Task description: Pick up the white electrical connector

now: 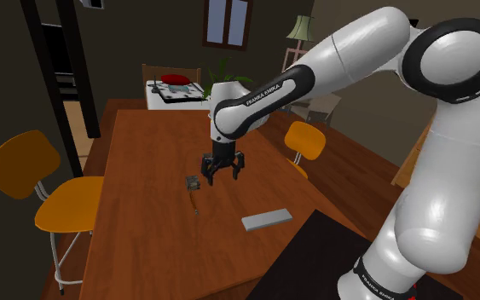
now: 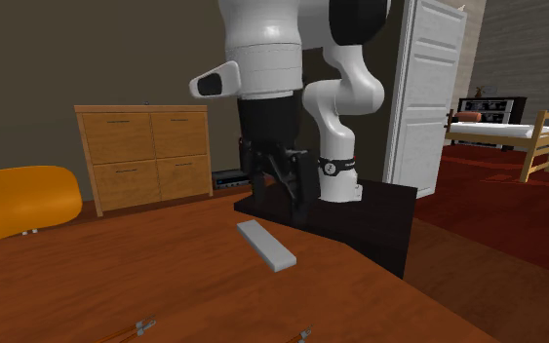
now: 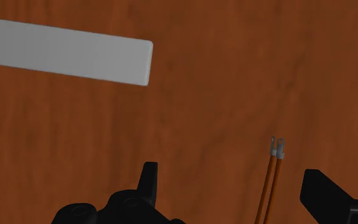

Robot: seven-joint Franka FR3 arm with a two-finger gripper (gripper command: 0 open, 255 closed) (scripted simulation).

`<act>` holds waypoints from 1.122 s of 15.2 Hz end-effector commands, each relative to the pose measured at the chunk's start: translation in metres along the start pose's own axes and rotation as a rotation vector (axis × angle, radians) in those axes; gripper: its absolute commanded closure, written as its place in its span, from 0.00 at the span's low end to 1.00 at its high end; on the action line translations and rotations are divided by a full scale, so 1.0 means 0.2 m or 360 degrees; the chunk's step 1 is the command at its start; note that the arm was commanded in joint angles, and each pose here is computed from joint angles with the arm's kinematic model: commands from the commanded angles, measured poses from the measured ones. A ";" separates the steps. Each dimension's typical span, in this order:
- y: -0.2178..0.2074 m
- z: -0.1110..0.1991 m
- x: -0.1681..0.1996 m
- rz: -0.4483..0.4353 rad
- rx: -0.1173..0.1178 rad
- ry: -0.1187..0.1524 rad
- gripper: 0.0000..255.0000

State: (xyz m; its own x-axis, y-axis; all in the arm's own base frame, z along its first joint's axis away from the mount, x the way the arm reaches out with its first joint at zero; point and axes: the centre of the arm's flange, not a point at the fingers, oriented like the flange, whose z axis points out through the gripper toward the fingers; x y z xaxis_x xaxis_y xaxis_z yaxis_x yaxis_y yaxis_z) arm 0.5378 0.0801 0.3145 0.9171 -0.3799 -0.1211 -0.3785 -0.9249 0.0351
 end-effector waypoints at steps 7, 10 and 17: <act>-0.22 0.28 0.36 0.0110 0.0034 0.0017 0.00; -0.30 0.39 0.50 0.0151 0.0047 0.0024 0.00; -0.38 0.59 0.65 0.0189 0.0058 0.0030 0.00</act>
State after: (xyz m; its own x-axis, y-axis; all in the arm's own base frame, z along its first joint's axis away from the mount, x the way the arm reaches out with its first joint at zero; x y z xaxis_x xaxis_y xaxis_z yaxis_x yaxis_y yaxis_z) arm 0.6701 0.1024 0.1840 0.8678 -0.4867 -0.1001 -0.4881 -0.8727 0.0119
